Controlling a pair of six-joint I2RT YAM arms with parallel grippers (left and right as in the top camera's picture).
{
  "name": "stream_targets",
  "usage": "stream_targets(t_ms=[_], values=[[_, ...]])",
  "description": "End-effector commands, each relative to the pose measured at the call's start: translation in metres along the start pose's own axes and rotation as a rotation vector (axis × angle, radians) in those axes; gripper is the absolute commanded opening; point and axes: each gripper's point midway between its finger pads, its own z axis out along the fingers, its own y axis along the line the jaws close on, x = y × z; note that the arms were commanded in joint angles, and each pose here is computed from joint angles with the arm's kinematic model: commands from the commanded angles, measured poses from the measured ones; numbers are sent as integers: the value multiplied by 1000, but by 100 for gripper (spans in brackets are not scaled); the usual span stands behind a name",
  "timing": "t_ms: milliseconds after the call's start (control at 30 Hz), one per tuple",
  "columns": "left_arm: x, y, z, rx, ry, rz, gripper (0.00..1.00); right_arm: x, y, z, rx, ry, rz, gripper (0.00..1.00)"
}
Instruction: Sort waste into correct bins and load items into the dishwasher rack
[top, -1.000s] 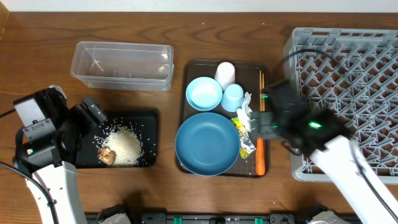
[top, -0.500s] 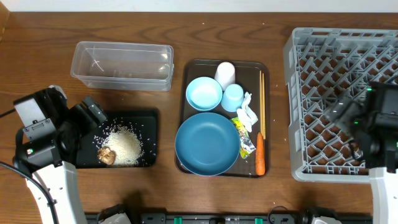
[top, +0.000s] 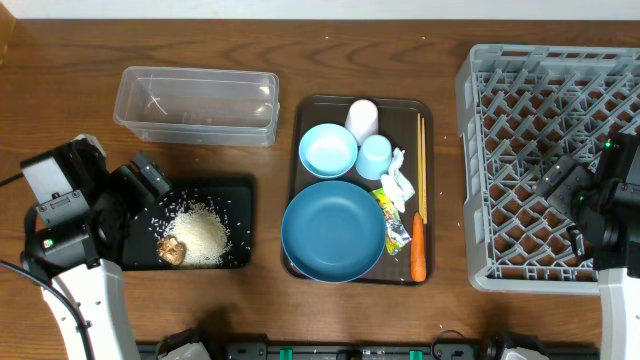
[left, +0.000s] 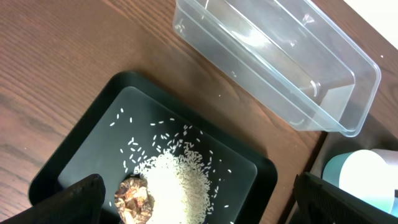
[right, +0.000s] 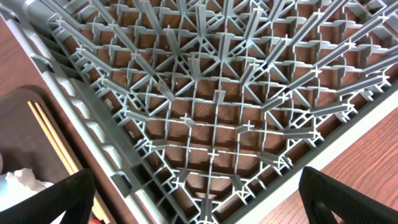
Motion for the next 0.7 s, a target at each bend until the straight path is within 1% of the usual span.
stream_targets(t_ms=[0,133,200,233,367,433,467,533,567,667], values=[[-6,-11,-8,54,-8,-66,98,-6,-1,-4,-5,-15,32,99],[23,-35,-13,188,143,-242,98,-6,-1,-4,-5,-15,32,99],[31,-40,-15,213,192,-309,98,-6,-1,-4,-5,-15,32,99],[31,-40,-15,213,194,-331,98,-6,-1,-4,-5,-15,32,99],[33,-41,-16,214,204,-338,98,-6,-1,-4,-5,-15,32,99],[43,-53,-22,284,270,-352,98,-6,-1,-4,-5,-15,32,99],[48,-66,-26,352,303,-331,98,-6,-1,-4,-6,-16,32,99],[57,-93,-38,502,348,-213,98,-6,-1,-4,-5,-15,32,99],[62,-102,-42,544,367,-169,98,-6,-1,-4,-5,-15,32,99],[87,-127,-49,593,439,-49,98,-6,-1,-4,-5,-15,32,99]])
